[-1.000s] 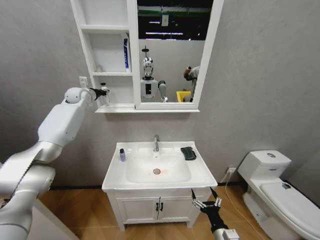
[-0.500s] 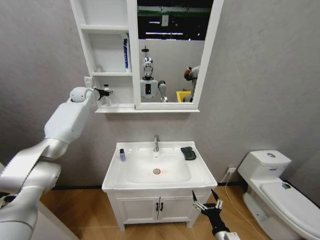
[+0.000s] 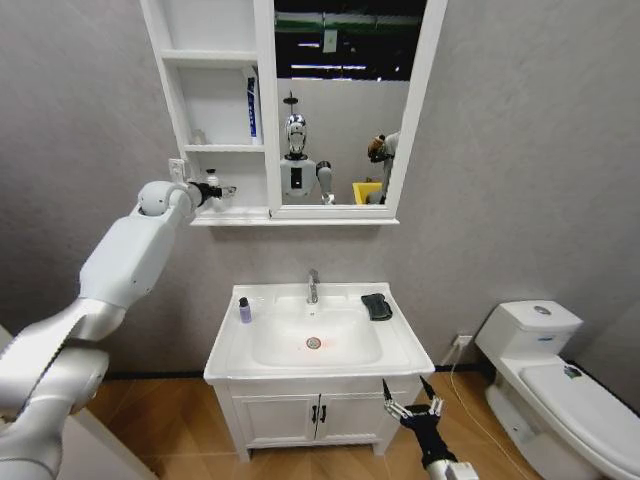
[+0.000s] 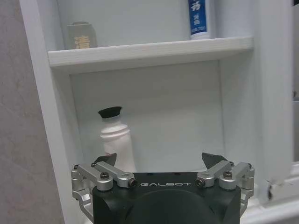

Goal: Move facial cleanser and shampoo from washbasin to cabinet, then wipe washbasin with towel.

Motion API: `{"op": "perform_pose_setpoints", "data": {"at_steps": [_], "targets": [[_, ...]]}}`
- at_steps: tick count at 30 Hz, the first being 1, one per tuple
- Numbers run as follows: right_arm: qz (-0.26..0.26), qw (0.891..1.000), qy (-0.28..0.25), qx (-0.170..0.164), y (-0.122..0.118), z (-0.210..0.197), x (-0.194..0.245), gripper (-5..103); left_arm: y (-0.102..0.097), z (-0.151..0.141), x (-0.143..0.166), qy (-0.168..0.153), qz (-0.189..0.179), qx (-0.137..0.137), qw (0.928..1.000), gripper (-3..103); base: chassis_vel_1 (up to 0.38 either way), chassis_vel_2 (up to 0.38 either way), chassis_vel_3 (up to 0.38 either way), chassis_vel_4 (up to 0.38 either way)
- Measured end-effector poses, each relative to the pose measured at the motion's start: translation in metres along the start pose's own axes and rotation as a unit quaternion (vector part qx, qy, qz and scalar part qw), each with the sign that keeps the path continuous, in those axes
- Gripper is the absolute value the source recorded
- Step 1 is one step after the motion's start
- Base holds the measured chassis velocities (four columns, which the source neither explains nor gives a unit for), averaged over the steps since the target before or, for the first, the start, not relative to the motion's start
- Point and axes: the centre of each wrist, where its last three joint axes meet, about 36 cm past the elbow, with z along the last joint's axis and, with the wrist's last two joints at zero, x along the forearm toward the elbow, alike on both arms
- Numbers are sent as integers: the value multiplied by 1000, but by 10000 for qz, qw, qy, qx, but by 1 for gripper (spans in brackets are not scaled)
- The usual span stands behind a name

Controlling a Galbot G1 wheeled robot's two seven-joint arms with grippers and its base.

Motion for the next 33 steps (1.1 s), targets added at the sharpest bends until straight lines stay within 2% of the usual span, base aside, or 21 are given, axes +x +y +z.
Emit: {"op": "perform_pose_setpoints", "data": {"at_steps": [2, 3, 4, 6, 7, 9, 10, 11, 13, 14, 15, 16, 17, 19, 20, 21, 24, 25, 27, 30, 33], "targets": [[-10, 10000, 7, -1, 0, 0, 1, 100, -13, 6, 27, -136, 128, -100, 9998, 100, 0, 0, 0, 0], [-10, 10000, 7, -1, 0, 0, 1, 100, -13, 6, 27, -136, 128, -100, 9998, 100, 0, 0, 0, 0], [-15, 10000, 19, 7, 1, 1, 0, 100, -26, 15, 47, -249, 215, -248, 9992, 100, 0, 0, 0, 0], [-27, 10000, 29, 10, 2, 2, 0, 100, -37, 30, 66, -305, 297, -341, 9985, 100, 0, 0, 0, 0], [-40, 10000, 31, 0, 4, 2, 0, 100, -48, 51, 85, -311, 392, -356, 9981, 100, 0, 0, 0, 0], [-39, 10000, 29, -1, 4, 1, 0, 100, -51, 61, 93, -302, 427, -382, 9979, 100, 0, 0, 0, 0], [-42, 10000, 28, -2, 5, 1, 0, 100, -56, 84, 108, -433, 481, -412, 9971, 100, 0, 0, 0, 0], [-42, 10000, 28, -2, 5, 1, 0, 100, -56, 84, 108, -433, 481, -412, 9971, 100, 0, 0, 0, 0], [-38, 10000, 34, -5, 5, 1, 0, 100, -60, 112, 116, -746, 431, -410, 9954, 101, 0, 0, 0, 0], [-38, 10000, 34, -5, 5, 1, 0, 100, -60, 112, 116, -746, 431, -410, 9954, 101, 0, 0, 0, 0], [-17, 10000, 65, -13, 6, 3, 1, 100, -70, 153, 123, -938, 323, -286, 9947, 100, 0, 0, 0, 0], [-7, 10000, 90, -13, 7, 5, 3, 100, -81, 188, 131, -855, 228, -110, 9960, 98, 0, 0, 0, 0], [-7, 10000, 90, -13, 7, 5, 3, 100, -81, 188, 131, -855, 228, -110, 9960, 98, 0, 0, 0, 0], [-6, 10000, 96, -18, 8, 5, 3, 100, -92, 231, 142, -687, 140, -42, 9975, 95, 0, 0, 0, 0], [-6, 10000, 96, -18, 8, 5, 3, 100, -92, 231, 142, -687, 140, -42, 9975, 95, 0, 0, 0, 0], [-2, 10000, 94, -22, 8, 5, 3, 100, -100, 259, 146, -502, 101, -28, 9987, 101, 0, 0, 0, 0], [0, 10000, 91, -26, 8, 5, 3, 100, -106, 283, 147, -326, 48, 23, 9995, 99, 0, 0, 0, 0], [4, 9999, 99, -32, 9, 5, 4, 100, -116, 314, 143, -98, -49, 127, 9999, 98, 0, 0, 0, 0], [3, 9999, 104, -33, 9, 5, 4, 100, -118, 320, 141, -55, -69, 152, 9998, 98, 0, 0, 0, 0], [10, 9999, 112, -31, 8, 4, 7, 100, -126, 345, 130, 114, -129, 229, 9996, 98, 0, 0, 0, 0], [43, 9999, 109, -24, 6, 3, 10, 100, -133, 366, 110, 220, -178, 218, 9994, 98, 0, 0, 0, 0]]}}
